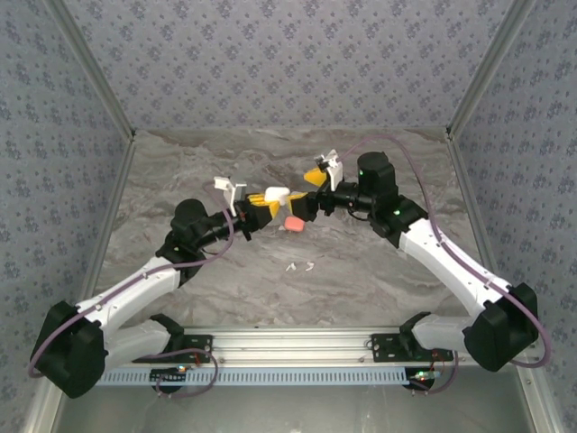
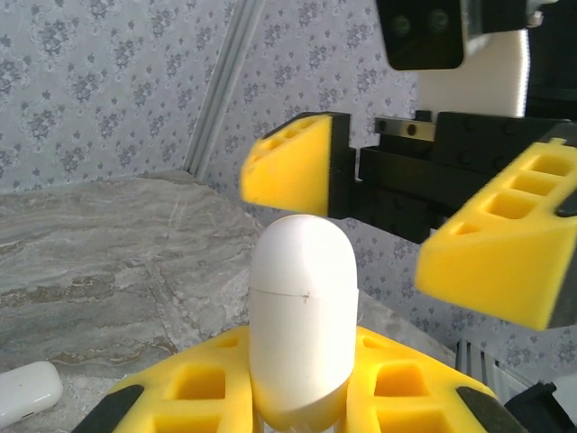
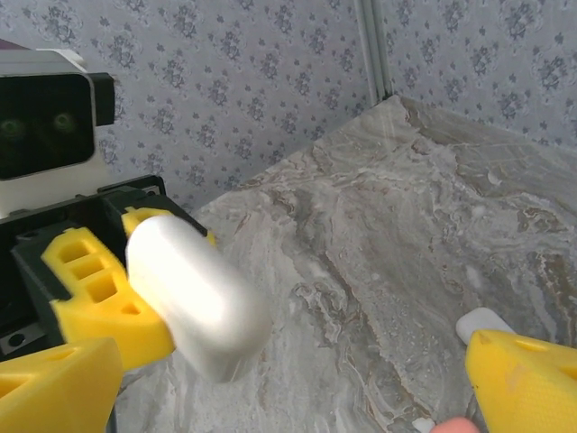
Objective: Insert wireless bluetooth earbuds into charging case
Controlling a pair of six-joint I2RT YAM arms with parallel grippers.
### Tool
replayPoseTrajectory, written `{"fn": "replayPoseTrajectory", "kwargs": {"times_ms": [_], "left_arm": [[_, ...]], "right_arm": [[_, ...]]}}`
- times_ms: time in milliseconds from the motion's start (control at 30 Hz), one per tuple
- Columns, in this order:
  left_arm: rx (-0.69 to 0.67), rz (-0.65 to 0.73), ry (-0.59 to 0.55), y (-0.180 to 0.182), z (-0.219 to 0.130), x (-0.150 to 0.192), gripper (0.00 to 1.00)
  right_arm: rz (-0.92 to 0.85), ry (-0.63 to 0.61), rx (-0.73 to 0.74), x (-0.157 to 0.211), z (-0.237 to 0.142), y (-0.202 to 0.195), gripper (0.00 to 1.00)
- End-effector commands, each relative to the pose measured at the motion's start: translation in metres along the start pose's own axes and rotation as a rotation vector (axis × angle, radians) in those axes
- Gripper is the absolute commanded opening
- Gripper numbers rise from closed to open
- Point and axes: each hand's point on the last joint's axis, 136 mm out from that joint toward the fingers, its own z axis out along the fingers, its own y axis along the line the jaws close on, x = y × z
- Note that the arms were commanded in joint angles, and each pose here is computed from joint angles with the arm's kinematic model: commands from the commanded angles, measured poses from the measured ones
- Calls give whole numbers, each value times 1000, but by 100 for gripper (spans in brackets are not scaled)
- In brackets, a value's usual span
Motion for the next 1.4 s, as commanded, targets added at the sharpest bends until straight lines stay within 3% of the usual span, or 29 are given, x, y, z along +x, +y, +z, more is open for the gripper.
{"fn": "replayPoseTrajectory", "kwargs": {"times_ms": [0,767,1200,1367], "left_arm": [[72,82,-48,-23,1,-23,0],[90,111,-19,-28,5,-16,0],[-41,136,-11,-7,-5,-5,0],[-90,158,-4,-2,-13,-3,0]], "right_arm": [[-10,-30,2,-17,3,2,100],[26,-2,63,-22,10,-23,100],[18,-87,152,-37,-49,-13,100],[136,-23,126,-14,-51,-15,100]]}}
